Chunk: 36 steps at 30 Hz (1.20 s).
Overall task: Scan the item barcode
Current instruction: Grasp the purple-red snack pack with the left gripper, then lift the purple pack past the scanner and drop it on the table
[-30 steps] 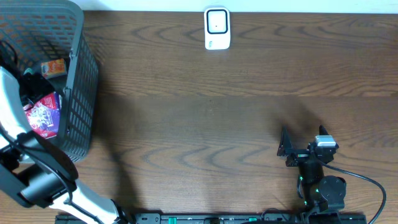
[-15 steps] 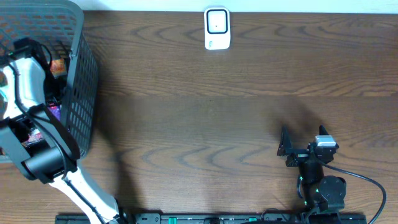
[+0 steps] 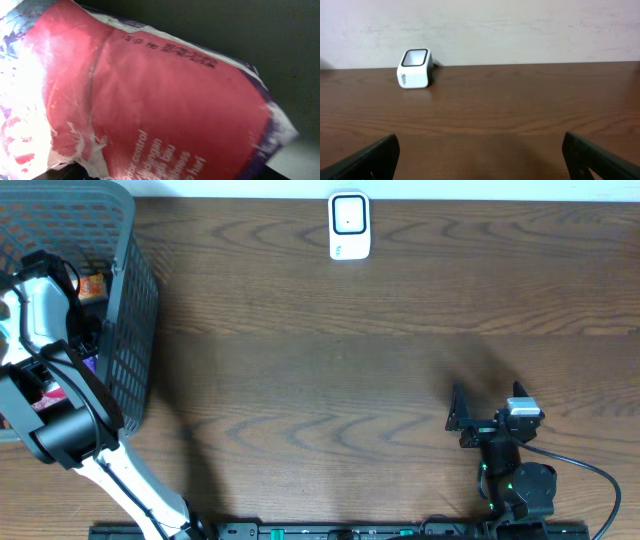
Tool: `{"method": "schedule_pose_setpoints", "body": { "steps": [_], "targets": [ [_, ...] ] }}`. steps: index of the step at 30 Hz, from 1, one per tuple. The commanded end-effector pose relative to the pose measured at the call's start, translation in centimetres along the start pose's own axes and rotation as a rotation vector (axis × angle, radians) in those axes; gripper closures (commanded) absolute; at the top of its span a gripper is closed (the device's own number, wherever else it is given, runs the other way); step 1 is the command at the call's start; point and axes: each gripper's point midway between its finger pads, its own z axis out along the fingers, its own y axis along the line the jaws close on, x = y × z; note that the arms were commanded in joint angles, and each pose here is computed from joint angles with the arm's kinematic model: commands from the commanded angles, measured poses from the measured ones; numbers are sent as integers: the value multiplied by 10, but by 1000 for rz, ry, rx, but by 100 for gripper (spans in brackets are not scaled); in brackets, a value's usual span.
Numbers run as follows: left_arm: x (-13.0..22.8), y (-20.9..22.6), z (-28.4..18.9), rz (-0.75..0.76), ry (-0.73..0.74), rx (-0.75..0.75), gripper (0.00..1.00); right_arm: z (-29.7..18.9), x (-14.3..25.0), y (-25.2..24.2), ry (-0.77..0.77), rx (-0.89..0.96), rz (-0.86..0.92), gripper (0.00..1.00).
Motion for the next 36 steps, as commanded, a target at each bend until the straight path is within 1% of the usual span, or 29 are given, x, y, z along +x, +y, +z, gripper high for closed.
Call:
{"method": "schedule_pose_setpoints", "body": {
  "steps": [1, 5, 7, 8, 10, 11, 17, 20, 22, 25, 30, 34, 36],
  "targets": [
    [7, 3, 13, 0, 43, 1, 28, 0, 1, -1, 2, 2, -8, 1],
    [8, -14, 12, -3, 49, 101, 28, 0, 1, -1, 2, 2, -8, 1],
    [10, -21, 12, -3, 58, 143, 0, 0, 1, -1, 2, 2, -8, 1],
    [10, -22, 12, -2, 59, 150, 0, 0, 1, -1, 2, 2, -8, 1],
    [11, -22, 12, -1, 60, 149, 71, 0, 1, -1, 1, 2, -8, 1],
    [11, -21, 12, -2, 61, 147, 92, 0, 1, -1, 2, 2, -8, 1],
    [17, -18, 6, 1, 85, 143, 93, 0, 1, -1, 2, 2, -8, 1],
    [11, -14, -13, -8, 42, 148, 93, 0, 1, -1, 2, 2, -8, 1],
    [4, -10, -33, -19, -15, 157, 93, 0, 1, -1, 2, 2, -8, 1],
    [-11, -7, -76, -46, -142, 212, 93, 0, 1, -1, 2, 2, -8, 1],
    [-27, -18, -175, -49, -438, 445, 93, 0, 1, -1, 2, 2, -8, 1],
    [-24, -17, -261, -23, -690, 588, 93, 0, 1, -1, 2, 2, -8, 1],
    [-20, -10, -297, -58, -790, 629, 93, 0, 1, -1, 2, 2, -8, 1]
  ]
}}
